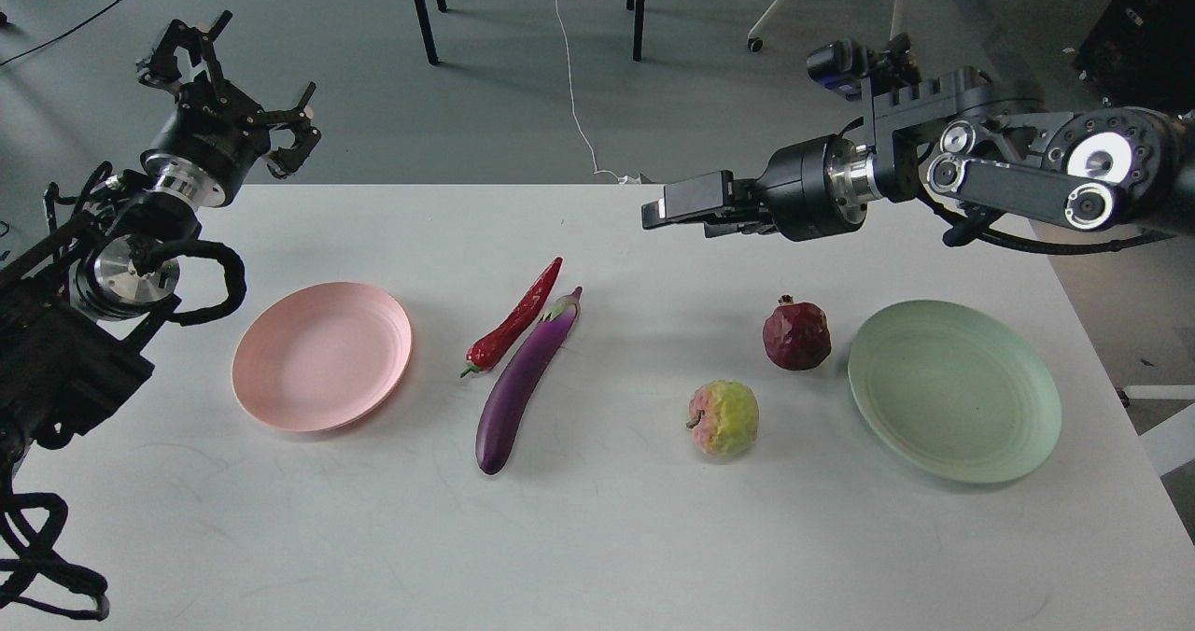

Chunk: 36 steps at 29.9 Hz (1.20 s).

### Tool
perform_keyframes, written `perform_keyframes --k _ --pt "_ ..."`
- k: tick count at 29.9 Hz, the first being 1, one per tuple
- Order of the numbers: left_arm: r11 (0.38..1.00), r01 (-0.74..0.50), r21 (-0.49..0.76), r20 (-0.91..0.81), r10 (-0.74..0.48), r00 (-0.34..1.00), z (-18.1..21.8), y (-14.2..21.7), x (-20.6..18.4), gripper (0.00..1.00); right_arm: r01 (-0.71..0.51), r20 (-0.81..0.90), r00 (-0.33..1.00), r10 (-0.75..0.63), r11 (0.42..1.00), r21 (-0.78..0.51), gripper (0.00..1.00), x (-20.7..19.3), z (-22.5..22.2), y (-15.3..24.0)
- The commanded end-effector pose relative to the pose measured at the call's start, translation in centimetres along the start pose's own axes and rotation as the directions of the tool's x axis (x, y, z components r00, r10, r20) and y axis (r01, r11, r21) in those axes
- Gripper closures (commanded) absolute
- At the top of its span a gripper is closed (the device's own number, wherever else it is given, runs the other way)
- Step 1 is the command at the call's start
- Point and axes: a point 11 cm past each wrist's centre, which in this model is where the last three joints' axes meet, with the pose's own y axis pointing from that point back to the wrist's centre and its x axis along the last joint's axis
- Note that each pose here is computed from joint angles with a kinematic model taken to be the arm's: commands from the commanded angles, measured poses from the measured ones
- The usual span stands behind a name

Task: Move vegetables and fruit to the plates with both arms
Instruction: 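Move the right gripper forward over the table toward the peach, then lower the right gripper onto the peach and grasp it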

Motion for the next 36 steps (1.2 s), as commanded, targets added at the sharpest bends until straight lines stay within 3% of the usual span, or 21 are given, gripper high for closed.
perform_keyframes --k 1,7,19,24,30,36 --pt "1.0 -0.004 -0.007 0.003 0.005 1.0 0.4 0.1 0.2 0.02 0.154 -0.163 0.972 -0.17 0.982 -0.107 0.04 -2.5 -0.2 -1.9" --pt "1.0 -0.003 -0.007 0.003 0.003 1.0 0.5 0.2 0.3 0.02 0.25 -0.267 0.912 -0.312 0.937 -0.243 0.05 -5.5 2.5 -2.7" --pt "1.0 -0.018 -0.002 0.008 0.018 1.0 0.4 0.7 1.0 0.02 0.306 -0.313 0.881 -0.354 0.932 -0.192 0.1 -9.6 2.1 -6.4" --pt "1.0 -0.024 0.001 0.012 0.024 1.0 0.4 1.1 1.5 0.02 0.345 -0.32 0.86 -0.397 0.915 -0.208 0.29 -10.5 2.9 -6.0" --pt "1.0 -0.021 -0.004 0.015 0.021 1.0 0.8 1.2 1.6 0.02 0.319 -0.331 0.865 -0.378 0.922 -0.219 0.46 -9.0 2.5 -4.7" --pt "1.0 -0.03 -0.01 0.028 0.03 0.999 1.5 1.4 2.0 0.02 0.152 -0.322 0.918 -0.23 0.956 -0.25 0.47 -3.2 3.2 0.9"
